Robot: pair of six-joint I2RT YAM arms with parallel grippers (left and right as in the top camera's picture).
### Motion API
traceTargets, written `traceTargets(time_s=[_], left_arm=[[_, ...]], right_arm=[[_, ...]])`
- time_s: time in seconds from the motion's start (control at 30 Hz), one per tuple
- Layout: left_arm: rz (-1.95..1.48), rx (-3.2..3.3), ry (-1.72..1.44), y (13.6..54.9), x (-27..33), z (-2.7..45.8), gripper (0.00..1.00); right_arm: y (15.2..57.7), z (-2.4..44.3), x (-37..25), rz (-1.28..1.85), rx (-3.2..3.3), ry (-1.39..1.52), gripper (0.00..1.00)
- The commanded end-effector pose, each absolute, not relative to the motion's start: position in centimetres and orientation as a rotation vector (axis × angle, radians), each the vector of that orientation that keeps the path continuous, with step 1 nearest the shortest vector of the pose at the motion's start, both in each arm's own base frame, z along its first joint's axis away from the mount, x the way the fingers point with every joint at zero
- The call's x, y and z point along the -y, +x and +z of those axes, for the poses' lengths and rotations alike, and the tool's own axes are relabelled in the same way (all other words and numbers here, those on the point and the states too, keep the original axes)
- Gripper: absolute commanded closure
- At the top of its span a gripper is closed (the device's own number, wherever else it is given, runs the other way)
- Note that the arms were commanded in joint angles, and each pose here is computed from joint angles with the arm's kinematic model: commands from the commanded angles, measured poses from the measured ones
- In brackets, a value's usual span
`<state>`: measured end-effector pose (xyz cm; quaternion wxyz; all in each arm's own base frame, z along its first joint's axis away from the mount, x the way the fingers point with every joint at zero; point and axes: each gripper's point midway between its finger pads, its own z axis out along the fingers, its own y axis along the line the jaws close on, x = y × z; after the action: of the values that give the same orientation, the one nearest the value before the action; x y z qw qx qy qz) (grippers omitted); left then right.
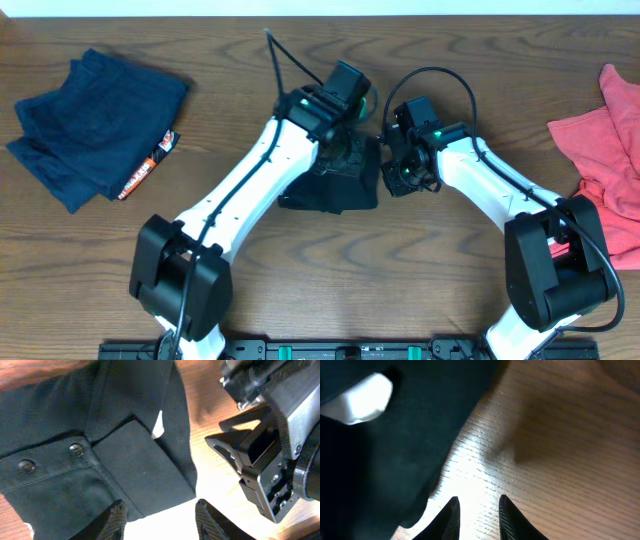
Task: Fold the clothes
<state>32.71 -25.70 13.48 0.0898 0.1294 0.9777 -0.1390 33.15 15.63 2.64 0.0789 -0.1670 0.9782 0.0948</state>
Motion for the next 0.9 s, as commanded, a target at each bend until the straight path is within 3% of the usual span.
traceTargets(time_s=[0.0, 0.2, 0.43, 0.6, 0.77, 0.83, 0.87], left_arm=[[-0.385, -2.866, 0.367, 33.8, 24.5, 15.1, 0.53], [-0.301, -2.797, 0.119, 36.7, 17.1, 19.0, 0.53], [-0.258, -2.846, -0.111, 38.6, 11.0, 16.9, 0.53], [-0.228, -2.931, -0.133, 39.0, 10.7, 13.2, 0.53], [-0.208, -2.989, -0.112, 40.0, 11.2, 9.4, 0.53], [-0.226, -3.022, -0.11, 40.1, 11.6, 7.7, 0.53], [-0.266, -3.041, -0.1, 40.1, 12.1, 7.0, 0.53]], right_arm=[[33.2, 2.6, -15.5, 0.293, -2.944, -0.429, 0.75], [35.4, 7.2, -14.8, 0.295, -2.876, -0.356, 0.74], [34.1, 13.4, -21.0, 0.734, -2.676, -0.735, 0.67], [31.2, 10.3, -23.4, 0.777, -2.764, -0.825, 0.59], [30.0, 5.9, -23.1, 0.635, -2.896, -0.788, 0.59], [29.9, 4.5, -22.7, 0.583, -2.921, -0.792, 0.62], [30.0, 3.7, -22.2, 0.543, -2.939, -0.782, 0.7]])
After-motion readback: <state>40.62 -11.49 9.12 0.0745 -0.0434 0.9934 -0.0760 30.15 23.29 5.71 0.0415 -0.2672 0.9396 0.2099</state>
